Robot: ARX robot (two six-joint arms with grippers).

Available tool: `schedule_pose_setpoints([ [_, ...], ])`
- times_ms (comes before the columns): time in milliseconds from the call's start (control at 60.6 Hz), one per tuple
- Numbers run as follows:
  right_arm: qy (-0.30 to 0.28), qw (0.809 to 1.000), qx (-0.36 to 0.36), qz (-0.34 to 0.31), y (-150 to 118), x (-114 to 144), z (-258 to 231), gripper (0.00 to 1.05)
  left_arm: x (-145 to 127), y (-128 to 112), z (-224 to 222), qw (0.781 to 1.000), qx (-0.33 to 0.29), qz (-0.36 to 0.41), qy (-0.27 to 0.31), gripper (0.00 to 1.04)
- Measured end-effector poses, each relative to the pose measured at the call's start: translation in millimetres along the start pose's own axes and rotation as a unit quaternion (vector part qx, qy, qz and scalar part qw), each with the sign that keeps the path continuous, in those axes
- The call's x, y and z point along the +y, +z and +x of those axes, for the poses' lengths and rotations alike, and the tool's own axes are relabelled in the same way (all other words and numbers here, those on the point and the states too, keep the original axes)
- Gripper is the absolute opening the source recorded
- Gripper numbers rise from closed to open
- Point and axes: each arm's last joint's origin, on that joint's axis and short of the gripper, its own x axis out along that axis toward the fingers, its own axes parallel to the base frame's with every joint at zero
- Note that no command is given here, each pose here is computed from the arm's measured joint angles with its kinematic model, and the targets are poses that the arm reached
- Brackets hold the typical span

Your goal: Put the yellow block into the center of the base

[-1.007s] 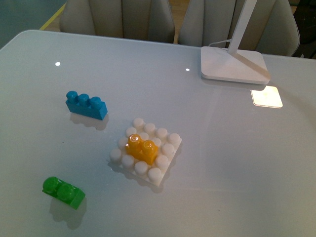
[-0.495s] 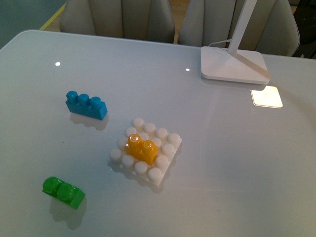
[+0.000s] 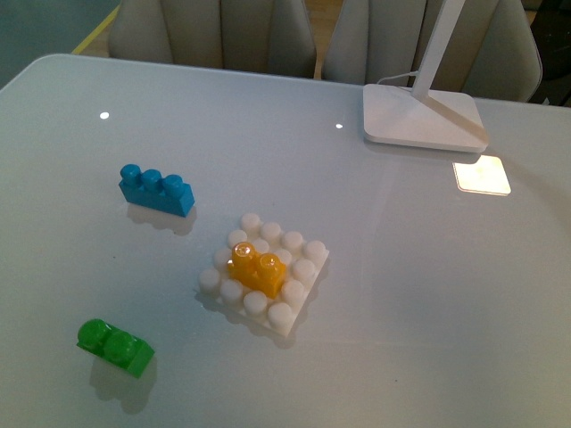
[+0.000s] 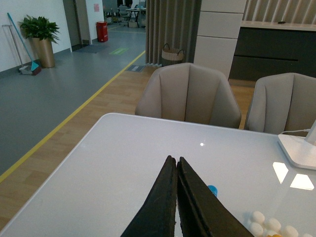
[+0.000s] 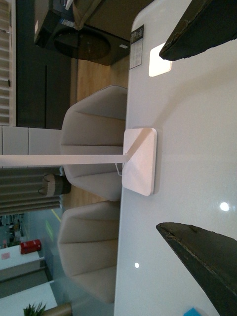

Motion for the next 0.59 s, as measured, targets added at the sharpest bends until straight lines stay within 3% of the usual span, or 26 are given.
schedule_pose_setpoints([
  [314,0.0,1.0,0.0,0.0,0.0,0.0,0.0,0.96,0.0,0.0,0.0,1.0,0.0,0.0,0.0,0.04],
  [462,0.0,1.0,0.0,0.0,0.0,0.0,0.0,0.96,0.0,0.2,0.0,1.0,0.0,0.0,0.0,0.3],
  [594,0.0,1.0,0.0,0.0,0.0,0.0,0.0,0.96,0.0,0.2,0.0,1.0,0.0,0.0,0.0,0.6],
])
